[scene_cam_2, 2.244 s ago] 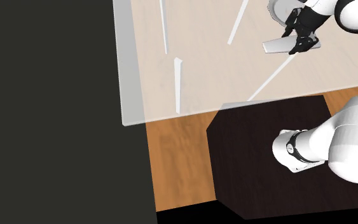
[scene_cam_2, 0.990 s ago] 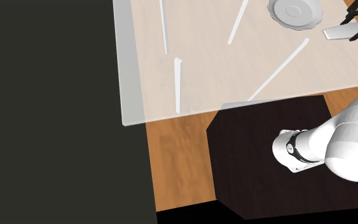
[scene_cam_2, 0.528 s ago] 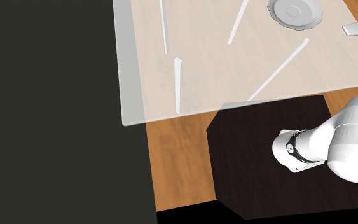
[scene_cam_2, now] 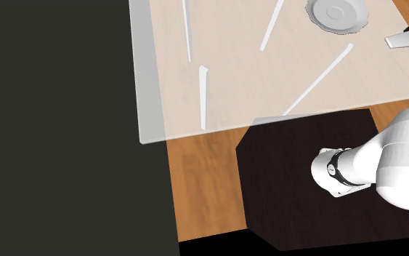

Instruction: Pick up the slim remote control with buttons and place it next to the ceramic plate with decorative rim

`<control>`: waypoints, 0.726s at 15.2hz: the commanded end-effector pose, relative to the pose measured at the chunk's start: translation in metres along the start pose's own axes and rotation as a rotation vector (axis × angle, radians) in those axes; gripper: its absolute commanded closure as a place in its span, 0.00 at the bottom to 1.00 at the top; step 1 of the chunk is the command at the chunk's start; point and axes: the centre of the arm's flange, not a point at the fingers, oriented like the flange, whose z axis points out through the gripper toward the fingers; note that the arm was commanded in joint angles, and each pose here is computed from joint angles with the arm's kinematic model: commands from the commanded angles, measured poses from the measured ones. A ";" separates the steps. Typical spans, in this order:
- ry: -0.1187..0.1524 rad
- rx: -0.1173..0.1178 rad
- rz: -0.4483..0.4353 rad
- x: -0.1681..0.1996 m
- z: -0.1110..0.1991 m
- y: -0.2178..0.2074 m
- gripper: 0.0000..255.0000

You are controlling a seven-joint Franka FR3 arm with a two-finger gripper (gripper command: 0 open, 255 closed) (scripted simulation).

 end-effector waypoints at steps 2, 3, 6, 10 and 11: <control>0.000 -0.001 0.000 -0.001 0.017 0.000 1.00; 0.000 -0.001 0.000 -0.001 0.022 0.000 1.00; 0.000 -0.001 0.000 -0.001 0.038 0.000 1.00; 0.000 -0.001 0.000 -0.001 0.042 0.000 1.00; 0.000 -0.001 0.000 -0.001 0.042 0.000 1.00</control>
